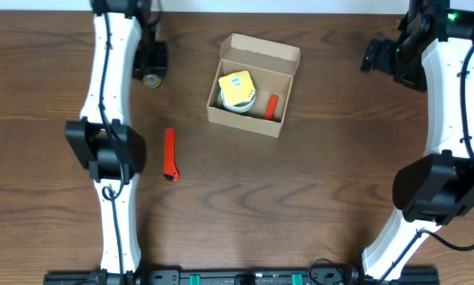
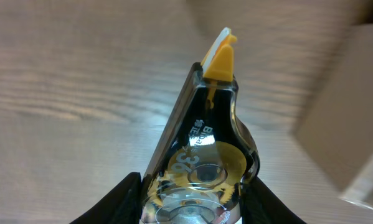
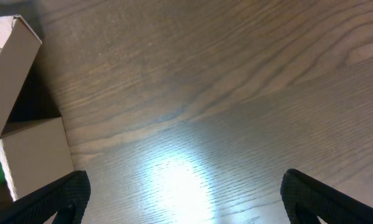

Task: Pack container
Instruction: 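Carry the correction tape into the box and release it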

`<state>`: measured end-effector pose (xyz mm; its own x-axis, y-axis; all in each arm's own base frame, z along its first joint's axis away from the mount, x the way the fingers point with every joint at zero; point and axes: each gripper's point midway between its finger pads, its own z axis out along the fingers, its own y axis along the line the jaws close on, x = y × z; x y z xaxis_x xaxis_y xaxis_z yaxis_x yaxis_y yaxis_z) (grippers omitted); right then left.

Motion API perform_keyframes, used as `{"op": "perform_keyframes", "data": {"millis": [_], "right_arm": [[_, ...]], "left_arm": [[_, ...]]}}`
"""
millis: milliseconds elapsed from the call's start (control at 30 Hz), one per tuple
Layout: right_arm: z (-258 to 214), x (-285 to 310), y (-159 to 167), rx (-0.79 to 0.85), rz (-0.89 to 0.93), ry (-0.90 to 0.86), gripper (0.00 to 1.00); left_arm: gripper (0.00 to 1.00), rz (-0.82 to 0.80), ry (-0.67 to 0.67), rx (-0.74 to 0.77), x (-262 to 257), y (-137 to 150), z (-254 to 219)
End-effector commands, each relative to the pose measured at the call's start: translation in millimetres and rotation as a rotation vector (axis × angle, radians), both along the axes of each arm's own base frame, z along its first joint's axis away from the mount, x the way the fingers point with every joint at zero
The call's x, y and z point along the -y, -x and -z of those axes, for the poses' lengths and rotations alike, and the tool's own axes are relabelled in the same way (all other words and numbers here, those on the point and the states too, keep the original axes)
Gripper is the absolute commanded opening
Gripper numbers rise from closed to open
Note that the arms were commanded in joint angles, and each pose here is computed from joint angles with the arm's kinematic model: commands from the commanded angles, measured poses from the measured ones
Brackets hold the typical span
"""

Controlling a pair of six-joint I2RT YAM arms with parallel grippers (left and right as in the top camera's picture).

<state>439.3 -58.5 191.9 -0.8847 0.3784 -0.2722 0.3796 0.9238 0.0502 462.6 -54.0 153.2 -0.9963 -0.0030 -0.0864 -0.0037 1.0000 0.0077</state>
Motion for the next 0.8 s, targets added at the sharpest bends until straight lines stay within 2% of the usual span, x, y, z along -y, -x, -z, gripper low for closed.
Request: {"op": "perform_keyframes", "data": {"millis": [0,200,367,500,600,767], "right_arm": [[3,0,0,-0.007,0.014,-0.005,0.99],[3,0,0,-0.007,0.014,-0.005,0.99],[3,0,1,-0.01,0.014,-0.005,0.99],[3,0,1,-0.01,0.014,-0.005,0.99],[3,0,0,-0.009,0.014,-0.005,0.99],[3,0,1,-0.01,0.014,-0.005,0.99]], "left_arm": [[0.05,0.051,-0.042,0.087,29,23,-55],[0.06,0.125,-0.026,0.195,96,53,-96],[0.06,0.179,0.015,0.217,152,82,-105],[0.06,0.229,0.009,0.192,183,98,-94],[0.06,0.264,-0.048,0.197,197,97,-80],[0.06,0.302,-0.038,0.152,224,92,-45]]}}
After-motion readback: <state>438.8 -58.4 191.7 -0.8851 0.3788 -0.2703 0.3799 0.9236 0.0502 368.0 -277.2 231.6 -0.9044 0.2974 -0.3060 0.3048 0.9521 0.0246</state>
